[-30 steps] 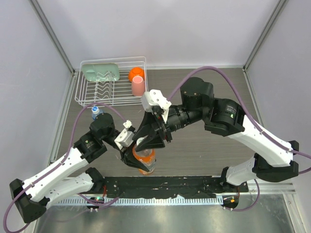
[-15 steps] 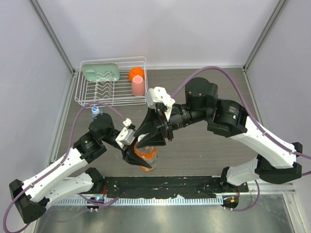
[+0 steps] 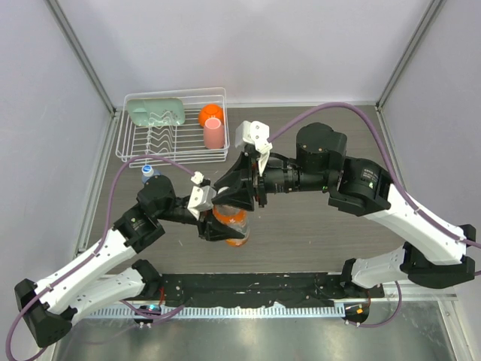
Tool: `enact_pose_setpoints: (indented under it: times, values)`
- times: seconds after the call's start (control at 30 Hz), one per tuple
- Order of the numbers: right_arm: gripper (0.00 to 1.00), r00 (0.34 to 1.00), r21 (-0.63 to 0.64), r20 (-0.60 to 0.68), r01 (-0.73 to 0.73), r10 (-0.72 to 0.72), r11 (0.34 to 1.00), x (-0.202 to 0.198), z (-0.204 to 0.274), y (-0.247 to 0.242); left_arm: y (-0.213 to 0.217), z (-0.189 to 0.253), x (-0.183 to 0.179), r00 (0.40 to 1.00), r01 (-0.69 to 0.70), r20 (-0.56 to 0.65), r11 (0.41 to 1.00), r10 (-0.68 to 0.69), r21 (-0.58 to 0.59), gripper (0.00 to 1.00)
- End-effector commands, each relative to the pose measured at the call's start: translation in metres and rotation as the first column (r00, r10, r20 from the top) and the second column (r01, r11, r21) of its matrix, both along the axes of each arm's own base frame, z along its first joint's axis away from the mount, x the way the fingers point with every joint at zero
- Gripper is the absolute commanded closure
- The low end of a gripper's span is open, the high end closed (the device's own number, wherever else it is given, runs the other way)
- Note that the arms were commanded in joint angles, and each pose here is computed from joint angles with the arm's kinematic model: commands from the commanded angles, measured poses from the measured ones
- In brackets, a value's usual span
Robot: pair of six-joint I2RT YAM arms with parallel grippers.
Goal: Screw on the bottle caps
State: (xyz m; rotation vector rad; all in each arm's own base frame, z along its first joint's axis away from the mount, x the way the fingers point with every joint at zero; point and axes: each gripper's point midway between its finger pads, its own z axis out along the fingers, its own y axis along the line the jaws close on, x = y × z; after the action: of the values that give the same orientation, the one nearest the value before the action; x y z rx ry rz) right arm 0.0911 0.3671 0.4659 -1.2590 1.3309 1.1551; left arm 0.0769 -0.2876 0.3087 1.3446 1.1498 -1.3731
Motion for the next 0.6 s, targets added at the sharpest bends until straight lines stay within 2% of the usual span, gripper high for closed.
enact_pose_setpoints:
  times: [0.0,0.2,0.33,0.57]
  values:
    - [0.91,0.980,-0.174,-0.036,0.186,-0.195,0.967,0.032,-0.055,-0.007,-0.001,0.045,0.021,0.984,-0.117,0.117,0.982,0.135,-0.147,0.72]
    - [0.92,0.948,-0.184,-0.045,0.301,-0.314,0.936,0.047,-0.060,-0.018,-0.001,0.045,0.033,0.974,-0.180,0.111,0.972,0.198,-0.151,0.71]
    - [0.92,0.899,-0.184,-0.056,0.418,-0.434,0.890,0.065,-0.061,-0.025,0.000,0.046,0.046,0.958,-0.252,0.097,0.955,0.269,-0.155,0.70]
    - [0.93,0.833,-0.202,-0.104,0.517,-0.543,0.832,0.078,-0.071,-0.031,0.002,0.043,0.053,0.943,-0.302,0.093,0.940,0.319,-0.158,0.67]
